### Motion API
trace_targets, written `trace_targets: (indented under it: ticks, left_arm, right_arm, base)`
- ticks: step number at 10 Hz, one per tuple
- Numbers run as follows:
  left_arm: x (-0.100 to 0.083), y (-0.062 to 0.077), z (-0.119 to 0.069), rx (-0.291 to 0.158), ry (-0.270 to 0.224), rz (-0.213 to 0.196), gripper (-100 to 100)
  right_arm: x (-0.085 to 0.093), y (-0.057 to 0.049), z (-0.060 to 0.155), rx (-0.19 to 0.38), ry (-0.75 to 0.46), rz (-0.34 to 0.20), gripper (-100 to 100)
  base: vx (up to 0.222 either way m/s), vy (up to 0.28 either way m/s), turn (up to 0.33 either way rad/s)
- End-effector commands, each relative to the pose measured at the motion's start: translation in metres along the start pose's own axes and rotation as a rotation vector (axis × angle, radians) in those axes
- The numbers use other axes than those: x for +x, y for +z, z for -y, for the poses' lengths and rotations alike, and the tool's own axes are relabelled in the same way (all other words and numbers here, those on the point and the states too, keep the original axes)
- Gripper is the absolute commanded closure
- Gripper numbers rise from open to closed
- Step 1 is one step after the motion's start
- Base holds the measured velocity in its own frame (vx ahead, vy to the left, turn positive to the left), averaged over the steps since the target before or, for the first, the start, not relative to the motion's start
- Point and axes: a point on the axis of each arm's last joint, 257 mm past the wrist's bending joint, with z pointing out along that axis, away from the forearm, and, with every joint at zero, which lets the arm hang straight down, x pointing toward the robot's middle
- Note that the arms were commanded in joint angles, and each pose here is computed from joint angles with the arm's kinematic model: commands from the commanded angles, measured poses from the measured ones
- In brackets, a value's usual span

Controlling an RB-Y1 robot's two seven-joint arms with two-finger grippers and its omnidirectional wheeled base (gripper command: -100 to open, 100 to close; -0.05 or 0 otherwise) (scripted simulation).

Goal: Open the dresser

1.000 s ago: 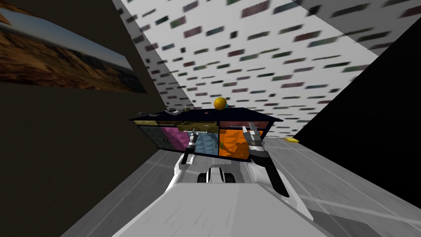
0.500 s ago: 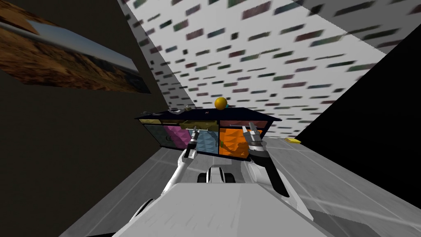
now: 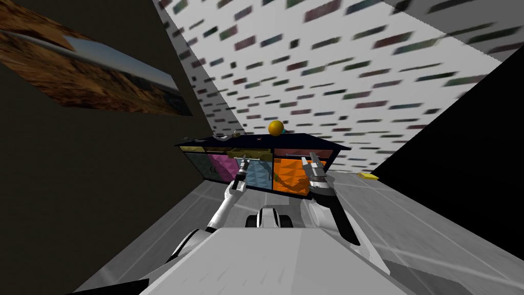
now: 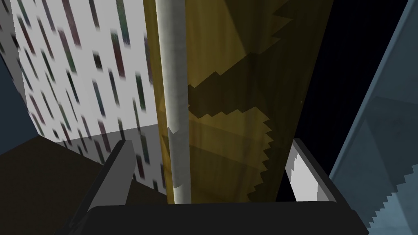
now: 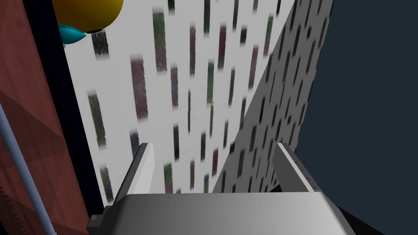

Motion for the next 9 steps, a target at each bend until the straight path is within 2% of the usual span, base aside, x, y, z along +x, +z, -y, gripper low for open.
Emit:
trace_targets:
  ticks: [1,2,3,4,6,7,8,9]
  left_arm:
    - [-0.004,0.018,0.0,0.005,-0.006,-0.006,-100]
    - [-0.004,0.025,-0.003,-0.001,-0.003,-0.009,-100]
    - [0.001,0.036,0.007,0.022,-0.004,-0.019,-100]
    - [-0.009,0.037,-0.008,-0.013,-0.006,-0.008,-100]
    - [0.0,0.06,0.009,0.025,-0.005,-0.026,-100]
    - [0.0,0.06,0.009,0.025,-0.005,-0.026,-100]
    - [-0.012,0.061,-0.007,-0.014,-0.007,-0.012,-100]
    - [-0.009,0.068,-0.003,-0.003,-0.006,-0.017,-100]
  right_arm:
    - [0.0,0.0,0.0,0.0,0.0,0.0,0]
    - [0.0,0.0,0.0,0.0,0.0,0.0,0]
    - [0.0,0.0,0.0,0.0,0.0,0.0,0]
    - [0.0,0.0,0.0,0.0,0.0,0.0,0]
    - [0.0,0.0,0.0,0.0,0.0,0.0,0]
    - [0.0,0.0,0.0,0.0,0.0,0.0,0]
    - [0.0,0.0,0.0,0.0,0.0,0.0,0]
    - [0.0,0.0,0.0,0.0,0.0,0.0,0]
  base:
    - [-0.071,-0.007,0.082]
    - [-0.07,-0.018,0.045]
    - [-0.037,-0.01,0.009]
    - [-0.058,-0.02,0.086]
    - [-0.058,-0.009,0.029]
    - [-0.008,0.005,-0.007]
    - [-0.04,-0.003,0.076]
    - [-0.074,-0.019,0.046]
